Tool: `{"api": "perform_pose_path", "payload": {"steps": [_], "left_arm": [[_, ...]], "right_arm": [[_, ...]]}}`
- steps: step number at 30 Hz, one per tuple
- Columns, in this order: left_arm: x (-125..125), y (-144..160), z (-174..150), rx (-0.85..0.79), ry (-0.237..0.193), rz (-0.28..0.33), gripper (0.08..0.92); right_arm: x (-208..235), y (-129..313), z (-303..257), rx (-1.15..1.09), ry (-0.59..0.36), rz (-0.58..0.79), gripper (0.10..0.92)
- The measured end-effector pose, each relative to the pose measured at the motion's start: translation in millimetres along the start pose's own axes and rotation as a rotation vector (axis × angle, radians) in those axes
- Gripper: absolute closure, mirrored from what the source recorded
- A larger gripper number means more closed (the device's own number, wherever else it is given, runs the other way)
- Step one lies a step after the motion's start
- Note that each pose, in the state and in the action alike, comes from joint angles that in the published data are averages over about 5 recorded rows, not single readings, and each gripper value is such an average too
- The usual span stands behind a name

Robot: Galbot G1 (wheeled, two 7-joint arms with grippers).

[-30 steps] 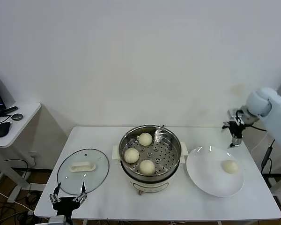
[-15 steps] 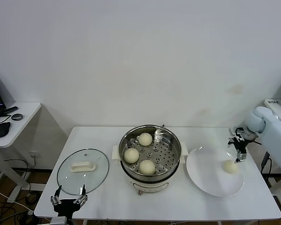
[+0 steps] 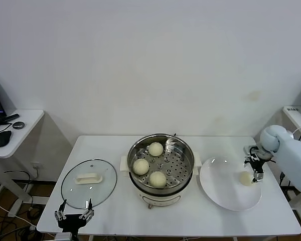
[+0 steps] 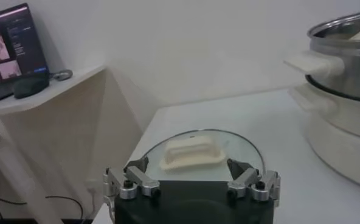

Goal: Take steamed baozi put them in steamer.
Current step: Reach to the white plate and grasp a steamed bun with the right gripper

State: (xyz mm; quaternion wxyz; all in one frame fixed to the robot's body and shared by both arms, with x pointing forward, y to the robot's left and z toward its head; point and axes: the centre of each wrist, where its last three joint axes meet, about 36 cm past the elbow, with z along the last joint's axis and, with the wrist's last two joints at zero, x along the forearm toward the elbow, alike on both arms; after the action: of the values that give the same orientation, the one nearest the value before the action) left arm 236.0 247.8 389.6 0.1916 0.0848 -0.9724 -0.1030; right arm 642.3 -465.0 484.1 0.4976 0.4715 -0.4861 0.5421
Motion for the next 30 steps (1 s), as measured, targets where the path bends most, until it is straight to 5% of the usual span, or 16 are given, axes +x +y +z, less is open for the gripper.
{"api": "perform_pose_path", "payload": {"steps": [30], "left_arm": [[-2.6, -1.3, 2.6, 0.001, 0.006, 0.003, 0.177]], "right_arm": [[-27.6, 8.3, -8.4, -0.015, 0.019, 0.010, 0.200]]}}
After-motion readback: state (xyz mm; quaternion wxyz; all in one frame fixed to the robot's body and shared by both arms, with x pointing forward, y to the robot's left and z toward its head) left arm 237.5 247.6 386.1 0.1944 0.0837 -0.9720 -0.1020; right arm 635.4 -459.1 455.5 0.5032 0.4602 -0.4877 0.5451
